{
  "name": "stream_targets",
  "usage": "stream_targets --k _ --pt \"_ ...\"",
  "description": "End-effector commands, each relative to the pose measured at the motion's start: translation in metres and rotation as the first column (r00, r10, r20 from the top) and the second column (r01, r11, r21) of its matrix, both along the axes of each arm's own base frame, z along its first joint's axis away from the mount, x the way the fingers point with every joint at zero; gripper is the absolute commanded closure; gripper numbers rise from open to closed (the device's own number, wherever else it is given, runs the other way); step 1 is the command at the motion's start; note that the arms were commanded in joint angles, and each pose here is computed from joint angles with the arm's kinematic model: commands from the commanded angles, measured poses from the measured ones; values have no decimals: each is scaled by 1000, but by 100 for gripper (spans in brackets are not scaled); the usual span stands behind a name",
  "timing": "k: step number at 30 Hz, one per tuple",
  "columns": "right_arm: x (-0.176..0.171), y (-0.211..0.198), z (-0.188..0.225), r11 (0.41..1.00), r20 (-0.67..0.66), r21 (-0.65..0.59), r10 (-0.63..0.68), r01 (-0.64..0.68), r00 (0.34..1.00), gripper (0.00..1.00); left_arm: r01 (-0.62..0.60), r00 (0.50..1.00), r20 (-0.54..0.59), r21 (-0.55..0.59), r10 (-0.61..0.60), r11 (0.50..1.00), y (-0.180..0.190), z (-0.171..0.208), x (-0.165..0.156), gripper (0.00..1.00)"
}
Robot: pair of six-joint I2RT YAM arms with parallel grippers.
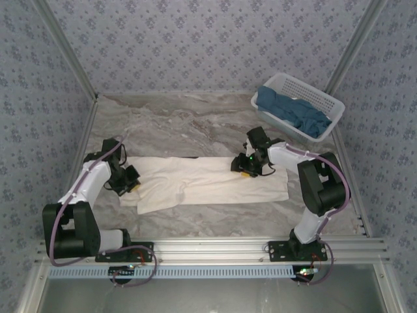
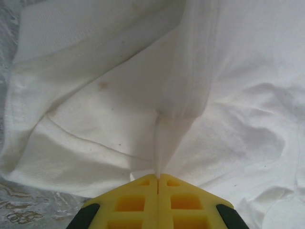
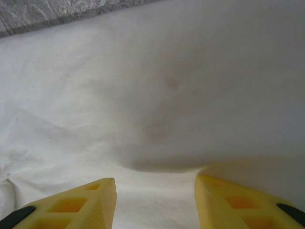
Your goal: Fold and stack the t-shirts
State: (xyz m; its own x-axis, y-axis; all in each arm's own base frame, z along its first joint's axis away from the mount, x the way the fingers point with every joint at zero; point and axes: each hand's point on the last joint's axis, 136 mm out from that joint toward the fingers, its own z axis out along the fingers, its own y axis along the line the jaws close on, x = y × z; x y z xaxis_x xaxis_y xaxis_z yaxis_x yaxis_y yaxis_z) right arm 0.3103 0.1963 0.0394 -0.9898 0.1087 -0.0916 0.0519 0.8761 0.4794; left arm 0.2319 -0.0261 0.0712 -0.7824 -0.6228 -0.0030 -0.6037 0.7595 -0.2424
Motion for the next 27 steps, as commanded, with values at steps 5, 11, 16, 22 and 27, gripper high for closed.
stream_targets --k 5,11,16,22,27 --pt "-1 -12 -12 997 -65 -70 -29 24 997 51 -30 1000 5 48 29 998 9 23 29 100" --pt "-6 -28 -34 984 -124 -176 -50 27 991 54 -24 999 -44 103 29 994 19 36 43 100" --pt "-12 -39 -44 966 -164 -259 -41 -3 986 55 9 995 -100 120 4 993 23 40 56 100" --pt "-16 -43 -48 956 -179 -291 -27 -27 983 56 49 989 -147 129 -30 990 25 36 74 100" --pt "-19 -44 -52 954 -185 -300 -32 -26 982 56 91 980 -190 177 -57 980 35 22 90 100"
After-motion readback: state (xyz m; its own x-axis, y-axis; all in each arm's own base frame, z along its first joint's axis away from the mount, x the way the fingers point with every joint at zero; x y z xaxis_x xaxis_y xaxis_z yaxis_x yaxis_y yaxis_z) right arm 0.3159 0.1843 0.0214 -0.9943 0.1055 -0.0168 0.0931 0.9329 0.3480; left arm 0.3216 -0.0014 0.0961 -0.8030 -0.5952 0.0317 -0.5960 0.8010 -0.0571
